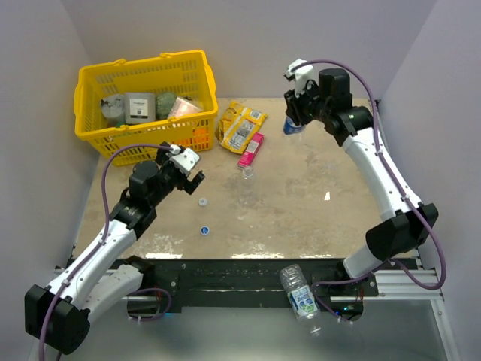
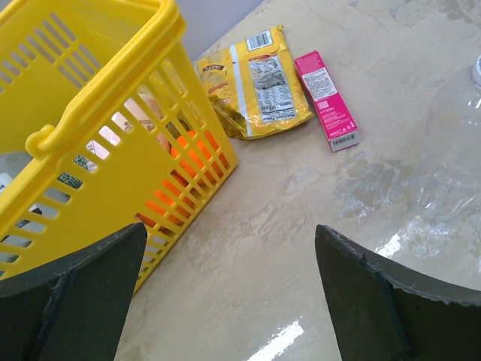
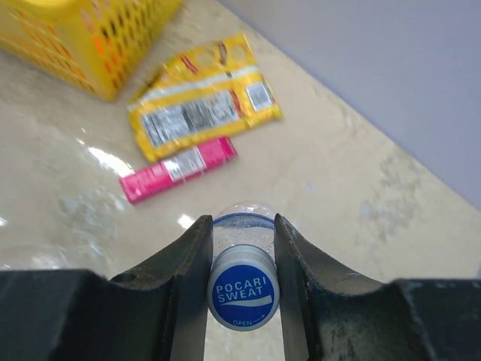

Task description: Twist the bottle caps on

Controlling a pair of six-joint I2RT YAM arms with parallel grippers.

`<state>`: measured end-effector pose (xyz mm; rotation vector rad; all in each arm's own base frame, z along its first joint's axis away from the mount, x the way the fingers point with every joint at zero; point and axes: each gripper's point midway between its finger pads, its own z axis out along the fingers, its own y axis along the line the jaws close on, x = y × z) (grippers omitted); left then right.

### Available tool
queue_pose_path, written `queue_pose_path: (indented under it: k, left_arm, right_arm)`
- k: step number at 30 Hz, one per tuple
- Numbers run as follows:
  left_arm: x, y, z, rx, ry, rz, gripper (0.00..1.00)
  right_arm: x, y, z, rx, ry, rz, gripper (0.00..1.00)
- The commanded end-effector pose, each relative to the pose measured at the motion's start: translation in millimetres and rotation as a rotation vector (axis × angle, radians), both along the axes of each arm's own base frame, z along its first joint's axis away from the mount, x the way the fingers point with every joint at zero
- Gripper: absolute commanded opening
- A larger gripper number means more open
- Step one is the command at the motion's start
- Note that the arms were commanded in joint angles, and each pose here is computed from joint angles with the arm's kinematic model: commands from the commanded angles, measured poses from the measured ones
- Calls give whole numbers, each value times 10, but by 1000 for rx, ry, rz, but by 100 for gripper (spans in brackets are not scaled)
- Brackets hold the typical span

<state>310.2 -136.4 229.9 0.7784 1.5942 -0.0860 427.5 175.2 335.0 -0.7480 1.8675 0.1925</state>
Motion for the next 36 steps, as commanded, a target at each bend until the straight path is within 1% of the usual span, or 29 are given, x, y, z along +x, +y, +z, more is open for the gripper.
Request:
queue_pose_path:
  k: [1,4,10,15,16,17,19,25,27,28,29,31,32,35,36]
  left_arm:
    - [67,-17,96,-92,-4,25,100]
    - [60,-47,42,-99,21,12,99]
    - [63,-16,-11,-101,62,25,99]
    - [80,32,-56,-96,74,41,100]
    - [85,35,-57,-97,75,43,100]
    - [85,36,-70,-99,79,43,100]
    - [90,45,-92,-100,88,41,99]
    - [133,99,-80,-100,97,56,100]
    - [151,127,-75,-100,96,65,100]
    - [153,130,-67,-100,94,65,100]
    - [154,137,-75,-102,97,67,99]
    - [162,151,-85,-104,101,68,100]
    - [165,170,-87,-108,103,73,100]
    - [169,172,-102,-117,112,66,100]
    - [164,162,-101,-118,113,59,99]
  right_arm:
    - [-179,-222,-335,-72,83,5,0]
    - [-174,-233,-558,-79,122,24,0]
    - [-140,-229,-827,-70,155,29,0]
    - [-189,-141,-904,-17,161,86,1]
    - [-257,-101,-963,-1,173,118,1]
    - [-236,-85,-943,10,149,125,2]
    - [-267,-56,-1024,21,153,143,2]
    - [-212,-20,-1124,47,165,136,7]
    - [-192,-9,-1130,53,164,134,13]
    - [-189,-1,-1136,54,166,135,17]
    - [-183,-11,-1144,53,168,130,28]
    - [-179,-28,-1145,50,166,120,37]
    - [-171,-33,-1157,49,166,115,44]
    - [-155,-51,-1174,41,164,102,51]
    - [-149,-52,-1174,39,163,102,52]
